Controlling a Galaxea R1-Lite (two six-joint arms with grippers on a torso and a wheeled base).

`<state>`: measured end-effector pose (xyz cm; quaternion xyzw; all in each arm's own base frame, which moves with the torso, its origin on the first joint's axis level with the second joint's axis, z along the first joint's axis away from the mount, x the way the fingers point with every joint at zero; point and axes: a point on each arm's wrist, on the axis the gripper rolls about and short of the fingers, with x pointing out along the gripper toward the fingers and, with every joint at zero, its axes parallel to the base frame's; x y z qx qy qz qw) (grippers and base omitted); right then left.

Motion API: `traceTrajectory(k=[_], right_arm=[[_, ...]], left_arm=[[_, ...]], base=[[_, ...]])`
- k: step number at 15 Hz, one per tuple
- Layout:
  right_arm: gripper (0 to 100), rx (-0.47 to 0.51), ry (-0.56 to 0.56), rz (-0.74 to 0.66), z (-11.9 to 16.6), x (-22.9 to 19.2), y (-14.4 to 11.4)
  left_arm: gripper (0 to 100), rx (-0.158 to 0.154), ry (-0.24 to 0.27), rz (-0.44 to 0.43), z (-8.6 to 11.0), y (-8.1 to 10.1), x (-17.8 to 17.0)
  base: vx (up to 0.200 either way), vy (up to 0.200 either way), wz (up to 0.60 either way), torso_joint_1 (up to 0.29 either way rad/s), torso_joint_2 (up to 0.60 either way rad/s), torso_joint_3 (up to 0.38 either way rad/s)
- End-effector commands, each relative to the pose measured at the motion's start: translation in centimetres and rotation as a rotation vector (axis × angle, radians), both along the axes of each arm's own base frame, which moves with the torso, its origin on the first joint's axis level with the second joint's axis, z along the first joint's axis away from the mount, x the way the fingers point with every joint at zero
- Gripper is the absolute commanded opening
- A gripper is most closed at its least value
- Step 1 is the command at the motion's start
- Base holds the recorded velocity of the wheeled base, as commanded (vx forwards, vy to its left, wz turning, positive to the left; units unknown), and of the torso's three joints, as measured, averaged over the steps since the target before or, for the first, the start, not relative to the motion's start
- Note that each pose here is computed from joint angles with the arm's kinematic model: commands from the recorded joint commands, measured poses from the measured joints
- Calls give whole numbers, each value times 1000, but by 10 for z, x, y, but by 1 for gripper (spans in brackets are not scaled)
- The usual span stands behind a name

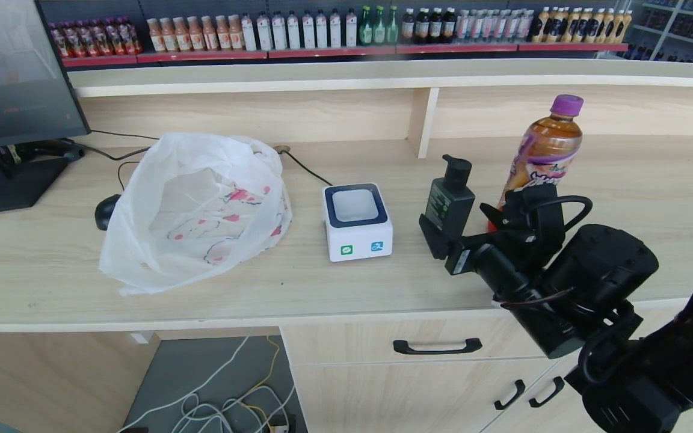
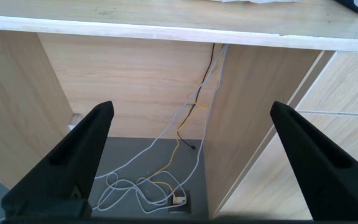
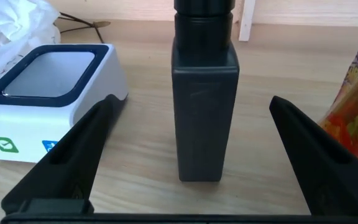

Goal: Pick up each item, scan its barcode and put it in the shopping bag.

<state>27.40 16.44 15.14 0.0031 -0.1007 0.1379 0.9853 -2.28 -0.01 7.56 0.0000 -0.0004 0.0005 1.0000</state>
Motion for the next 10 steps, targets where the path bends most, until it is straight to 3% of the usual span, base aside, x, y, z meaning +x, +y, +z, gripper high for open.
traceTrajectory(k=[1, 10], right_arm=[[100, -4, 8, -16, -5, 7, -3], [100, -5, -17, -19, -7, 33, -10]], left_arm=[[100, 0, -1, 0, 0, 0, 0], [100, 0, -1, 0, 0, 0, 0]], base=[[0, 0, 0, 0, 0, 0], [0, 0, 0, 0, 0, 0]])
